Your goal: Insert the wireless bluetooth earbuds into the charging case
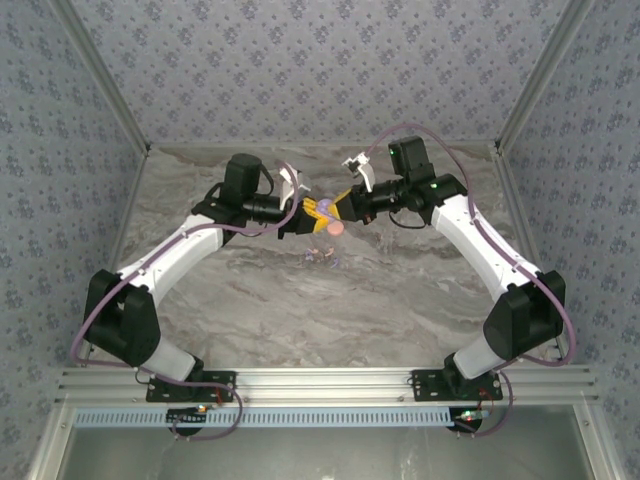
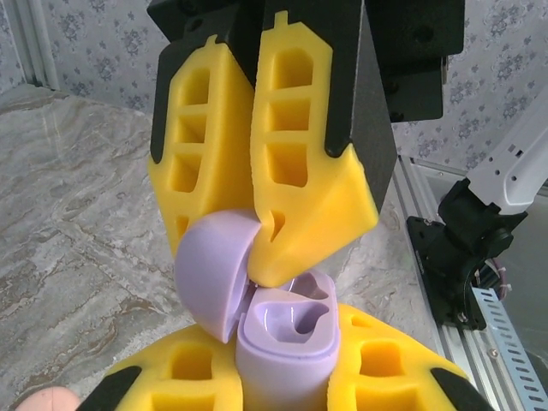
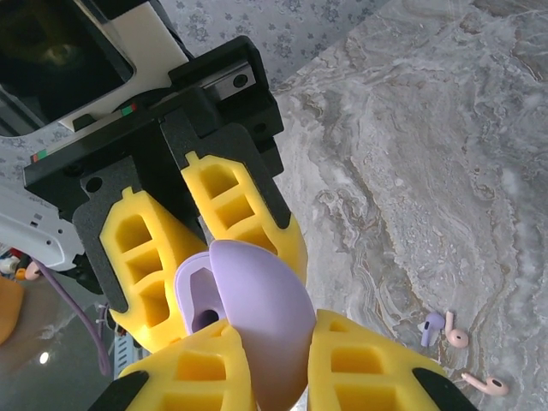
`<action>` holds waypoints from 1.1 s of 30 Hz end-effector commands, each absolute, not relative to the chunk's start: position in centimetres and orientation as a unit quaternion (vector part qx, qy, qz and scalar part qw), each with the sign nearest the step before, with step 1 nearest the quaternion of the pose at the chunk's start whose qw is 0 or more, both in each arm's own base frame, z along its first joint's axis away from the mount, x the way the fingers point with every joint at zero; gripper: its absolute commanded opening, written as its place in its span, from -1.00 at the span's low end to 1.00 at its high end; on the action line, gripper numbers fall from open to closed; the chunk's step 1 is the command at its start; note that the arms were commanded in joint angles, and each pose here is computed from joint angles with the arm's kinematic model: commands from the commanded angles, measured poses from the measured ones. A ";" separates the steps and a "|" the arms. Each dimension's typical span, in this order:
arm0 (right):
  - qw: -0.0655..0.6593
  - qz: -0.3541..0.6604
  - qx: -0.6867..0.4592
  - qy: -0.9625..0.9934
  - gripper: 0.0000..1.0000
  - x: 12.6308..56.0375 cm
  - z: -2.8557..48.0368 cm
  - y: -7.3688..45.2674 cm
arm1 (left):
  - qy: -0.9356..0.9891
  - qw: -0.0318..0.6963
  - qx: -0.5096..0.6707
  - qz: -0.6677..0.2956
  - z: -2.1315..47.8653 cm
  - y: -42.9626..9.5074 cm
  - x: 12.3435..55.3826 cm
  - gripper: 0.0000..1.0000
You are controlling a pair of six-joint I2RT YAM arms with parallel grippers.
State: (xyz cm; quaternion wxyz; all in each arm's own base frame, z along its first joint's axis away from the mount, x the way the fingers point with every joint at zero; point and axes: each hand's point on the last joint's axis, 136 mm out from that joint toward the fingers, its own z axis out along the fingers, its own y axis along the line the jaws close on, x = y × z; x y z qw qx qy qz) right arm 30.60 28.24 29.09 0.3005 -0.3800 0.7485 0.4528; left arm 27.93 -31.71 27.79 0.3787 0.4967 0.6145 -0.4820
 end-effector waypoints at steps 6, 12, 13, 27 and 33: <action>0.335 0.399 -0.343 0.782 -0.16 32.7 29.2 27.0 | 0.591 0.367 0.515 -0.501 28.1 -32.0 26.8 -1.00; 0.345 0.372 -0.312 0.803 0.00 34.0 28.6 26.0 | 0.594 0.372 0.509 -0.499 27.8 -32.0 27.0 -1.00; 0.345 0.373 -0.311 0.803 0.01 34.0 28.6 25.9 | 0.596 0.374 0.507 -0.498 27.7 -32.0 27.2 -1.00; 0.365 0.353 -0.238 0.828 0.18 34.4 28.4 22.1 | 0.635 0.430 0.410 -0.493 27.1 -30.7 31.0 -1.00; 0.297 0.312 -0.198 0.881 0.17 34.1 22.5 20.6 | 0.635 0.445 0.390 -0.497 28.2 -30.2 30.5 -1.00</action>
